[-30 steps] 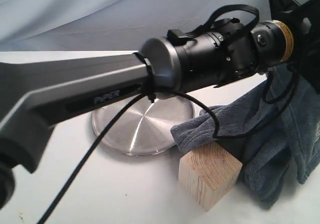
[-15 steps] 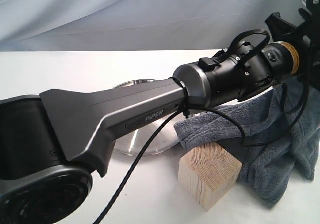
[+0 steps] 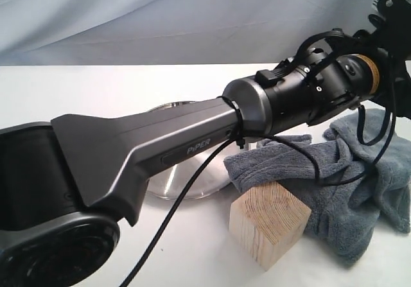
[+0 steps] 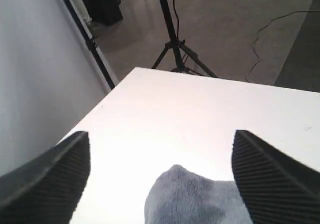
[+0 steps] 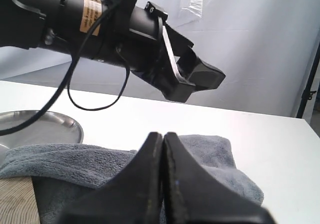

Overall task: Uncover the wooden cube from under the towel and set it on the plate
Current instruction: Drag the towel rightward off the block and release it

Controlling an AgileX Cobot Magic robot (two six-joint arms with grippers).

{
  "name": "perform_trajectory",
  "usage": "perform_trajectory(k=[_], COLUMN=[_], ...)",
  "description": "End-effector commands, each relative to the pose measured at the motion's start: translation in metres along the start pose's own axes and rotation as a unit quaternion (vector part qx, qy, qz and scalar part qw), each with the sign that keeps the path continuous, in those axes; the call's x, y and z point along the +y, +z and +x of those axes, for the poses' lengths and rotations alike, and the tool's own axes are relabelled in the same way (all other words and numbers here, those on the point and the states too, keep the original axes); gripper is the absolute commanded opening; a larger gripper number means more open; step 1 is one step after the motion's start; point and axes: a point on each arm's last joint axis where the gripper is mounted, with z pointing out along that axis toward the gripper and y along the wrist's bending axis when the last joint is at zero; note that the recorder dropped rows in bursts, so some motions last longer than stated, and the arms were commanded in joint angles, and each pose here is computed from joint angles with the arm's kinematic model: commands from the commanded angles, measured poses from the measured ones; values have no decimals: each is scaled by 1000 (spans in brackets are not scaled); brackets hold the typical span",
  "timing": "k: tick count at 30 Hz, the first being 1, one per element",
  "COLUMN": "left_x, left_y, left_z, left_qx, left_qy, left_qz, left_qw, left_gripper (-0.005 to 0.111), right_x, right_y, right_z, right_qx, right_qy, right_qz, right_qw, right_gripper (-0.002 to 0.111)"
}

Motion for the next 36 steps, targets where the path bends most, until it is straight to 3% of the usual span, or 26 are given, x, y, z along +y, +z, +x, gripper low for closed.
perform_trajectory(k=[1,6,8,9,11,12,14,16,21,23,25,27,30,31,32,36], left_x=[10,22,27,29,32,34,33,39,64,71,75,74,70,66,64,60], left_y=[-21,-52,-65,-74,-84,-88,-92,-88,-82,-79,-76,-72,-69,-68,-68,-67], left_z=[-23,-40,-42,-38,-27,-21,-9,1,17,24,32,37,41,41,40,41], left_qx=[46,123,173,218,297,341,402,412,423,427,433,438,441,441,440,439], left_qy=[-91,-109,-112,-113,-85,-49,-41,-76,-149,-177,-196,-203,-209,-213,-217,-212], left_qz=[-26,-56,-73,-86,-97,-89,-44,-4,6,6,12,18,29,36,45,67], left_qw=[994,985,976,966,946,935,914,908,894,887,880,876,872,871,870,870], left_gripper=[75,72,51,31,4,1,1,1,1,6,18,39,81,88,93,94], right_x=[0,0,0,0,0,0,0,0,0,0,0,0,0,0,0,0], right_y=[0,0,0,0,0,0,0,0,0,0,0,0,0,0,0,0], right_z=[0,0,0,0,0,0,0,0,0,0,0,0,0,0,0,0], right_qx=[-3,-3,-3,-3,-3,-3,-3,-3,-3,-3,-3,-3,-3,-3,-3,-3], right_qy=[3,3,3,3,3,3,3,3,3,3,3,3,3,3,3,3], right_qz=[-1,-1,-1,-1,-1,-1,-1,-1,-1,-1,-1,-1,-1,-1,-1,-1], right_qw=[1000,1000,1000,1000,1000,1000,1000,1000,1000,1000,1000,1000,1000,1000,1000,1000], right_gripper=[0,0,0,0,0,0,0,0,0,0,0,0,0,0,0,0])
